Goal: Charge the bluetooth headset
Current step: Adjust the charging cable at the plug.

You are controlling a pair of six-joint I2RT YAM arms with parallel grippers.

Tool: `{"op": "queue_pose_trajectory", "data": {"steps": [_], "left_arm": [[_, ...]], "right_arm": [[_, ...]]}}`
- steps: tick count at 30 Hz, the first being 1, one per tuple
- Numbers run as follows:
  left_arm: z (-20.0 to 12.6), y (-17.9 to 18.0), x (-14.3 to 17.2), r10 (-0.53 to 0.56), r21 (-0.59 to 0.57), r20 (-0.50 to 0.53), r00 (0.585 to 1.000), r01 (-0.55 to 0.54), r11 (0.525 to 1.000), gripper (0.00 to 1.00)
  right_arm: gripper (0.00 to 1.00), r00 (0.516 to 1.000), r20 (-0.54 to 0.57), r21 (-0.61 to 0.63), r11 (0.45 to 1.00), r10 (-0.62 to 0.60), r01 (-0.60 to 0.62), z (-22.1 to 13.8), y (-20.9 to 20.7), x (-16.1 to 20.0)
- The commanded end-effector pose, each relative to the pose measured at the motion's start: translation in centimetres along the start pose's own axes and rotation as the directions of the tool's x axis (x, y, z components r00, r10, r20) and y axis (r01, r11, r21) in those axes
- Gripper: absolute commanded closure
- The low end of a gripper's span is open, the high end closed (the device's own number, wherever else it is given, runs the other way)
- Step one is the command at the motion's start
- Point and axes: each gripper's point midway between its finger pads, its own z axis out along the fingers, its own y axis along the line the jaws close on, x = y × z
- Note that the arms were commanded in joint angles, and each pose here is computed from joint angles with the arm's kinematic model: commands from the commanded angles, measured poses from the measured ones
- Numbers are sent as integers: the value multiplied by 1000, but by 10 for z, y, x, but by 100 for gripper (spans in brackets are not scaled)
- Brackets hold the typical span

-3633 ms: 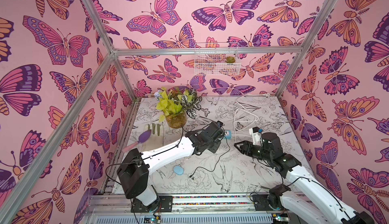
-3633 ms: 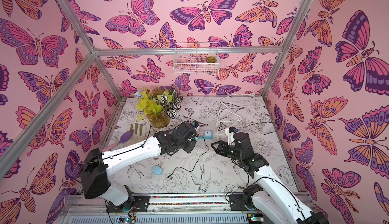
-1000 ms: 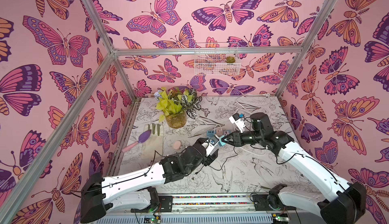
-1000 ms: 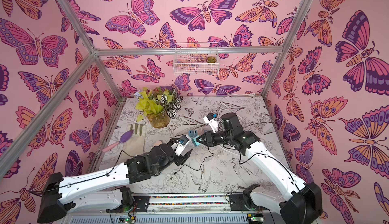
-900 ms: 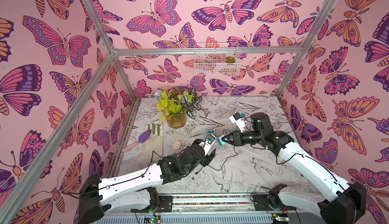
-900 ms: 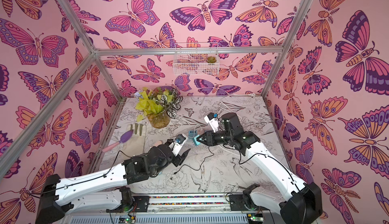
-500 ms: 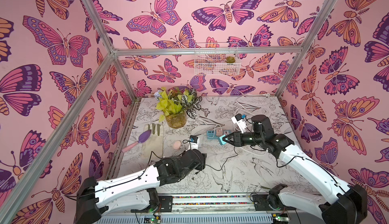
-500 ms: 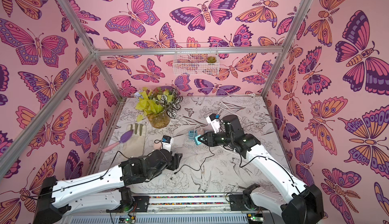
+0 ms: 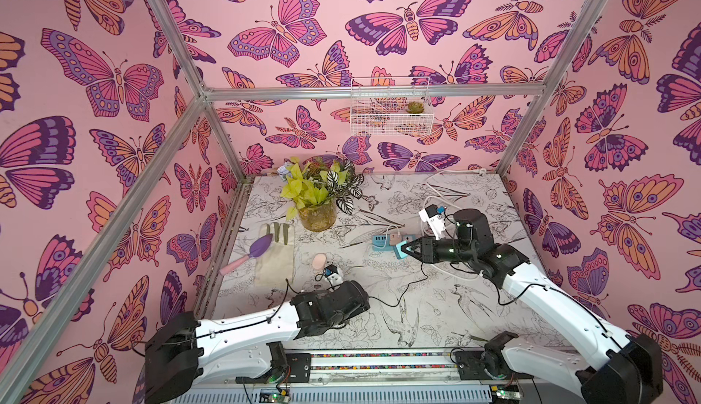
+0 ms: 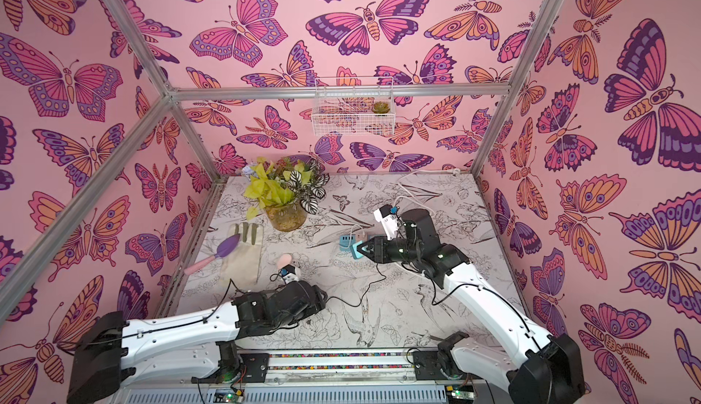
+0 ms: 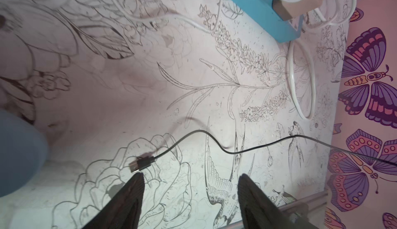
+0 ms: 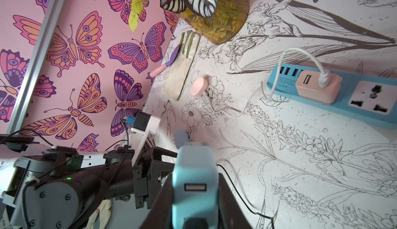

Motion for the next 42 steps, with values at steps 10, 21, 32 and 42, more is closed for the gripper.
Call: {"op": "queue_pose_trajectory", "data": {"steps": [10,21,32,42], "left_arm": [[58,-23,22,-241,70,-114,964,249,966,27],[91,-12,27,-329,10,-92,940,331,944,52],[81,38,25,-385,-178,-17,923,377,909,74],[67,42,4,-358,-158,53,932,361,919,100]], "right_arm": [[93,999,49,-19,1000,-2,3,-1,2,-9],[93,998,62,-34,999,4,-1,-3,4,-8],[93,996,85,-63,998,3,3,-8,13,-11],[93,996,89,-67,998,10,-5,-9,12,-8]]}}
